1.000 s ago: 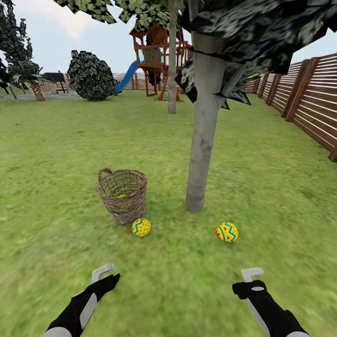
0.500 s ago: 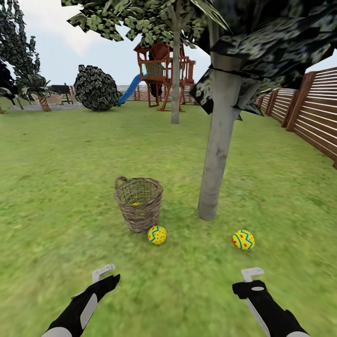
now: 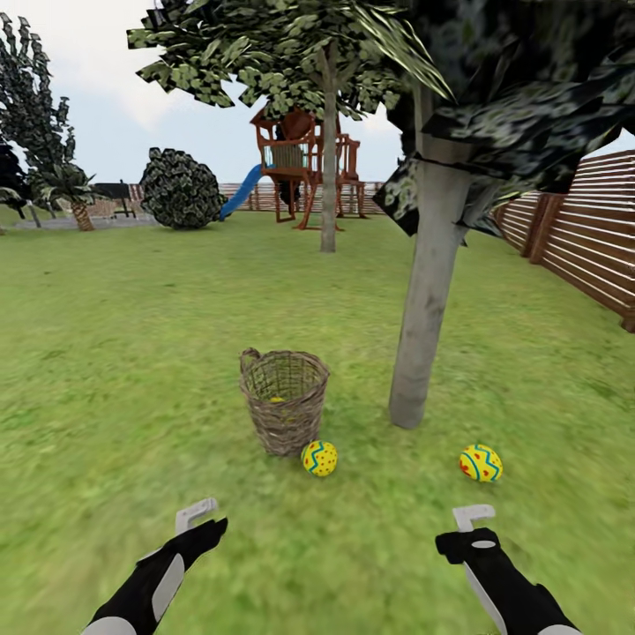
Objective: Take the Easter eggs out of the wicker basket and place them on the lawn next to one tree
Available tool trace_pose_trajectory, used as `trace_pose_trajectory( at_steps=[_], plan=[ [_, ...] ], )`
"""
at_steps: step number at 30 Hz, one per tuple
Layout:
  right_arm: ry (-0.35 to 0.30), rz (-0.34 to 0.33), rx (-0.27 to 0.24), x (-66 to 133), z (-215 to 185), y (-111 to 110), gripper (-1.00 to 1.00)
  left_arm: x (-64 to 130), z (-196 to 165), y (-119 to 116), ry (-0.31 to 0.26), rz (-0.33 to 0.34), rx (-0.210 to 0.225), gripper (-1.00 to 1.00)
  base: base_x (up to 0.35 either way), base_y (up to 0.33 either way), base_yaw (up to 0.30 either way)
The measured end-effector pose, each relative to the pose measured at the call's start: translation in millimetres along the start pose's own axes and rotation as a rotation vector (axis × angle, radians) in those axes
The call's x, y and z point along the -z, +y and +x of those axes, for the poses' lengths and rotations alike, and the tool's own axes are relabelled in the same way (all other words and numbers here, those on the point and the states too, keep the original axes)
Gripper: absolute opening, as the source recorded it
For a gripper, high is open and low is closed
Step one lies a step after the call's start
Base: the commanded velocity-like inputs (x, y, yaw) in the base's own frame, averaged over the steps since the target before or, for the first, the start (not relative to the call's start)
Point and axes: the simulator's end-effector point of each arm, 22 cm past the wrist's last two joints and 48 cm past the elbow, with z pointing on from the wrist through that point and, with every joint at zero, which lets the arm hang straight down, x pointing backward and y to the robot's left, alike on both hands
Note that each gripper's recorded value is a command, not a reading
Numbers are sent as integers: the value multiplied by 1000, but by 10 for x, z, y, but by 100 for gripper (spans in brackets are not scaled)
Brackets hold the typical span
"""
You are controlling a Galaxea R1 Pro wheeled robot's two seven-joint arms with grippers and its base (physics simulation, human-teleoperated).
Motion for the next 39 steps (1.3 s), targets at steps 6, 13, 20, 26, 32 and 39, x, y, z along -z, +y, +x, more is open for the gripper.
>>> trace_pose_trajectory(
  at_steps=[6, 13, 20, 26, 32, 39],
  plan=[
    [-27, 4, -7, 81, -131, -36, 100, 71, -124, -66, -23, 12, -2, 100, 0, 346, -284],
    [-58, 9, -15, 176, -272, -82, 100, 156, -262, -131, -51, 24, -4, 100, 103, 335, -241],
    [-85, 13, -22, 266, -400, -119, 100, 239, -394, -192, -77, 35, -4, 100, 172, 324, -36],
    [-109, 17, -27, 346, -507, -161, 100, 313, -502, -236, -99, 44, -4, 100, 179, 323, -1],
    [-112, 17, -27, 426, -617, -193, 100, 384, -612, -284, -102, 46, -4, 100, 179, 323, -44],
    [-112, 18, -28, 520, -742, -238, 100, 468, -736, -339, -101, 46, -6, 100, 179, 323, -79]
  ],
)
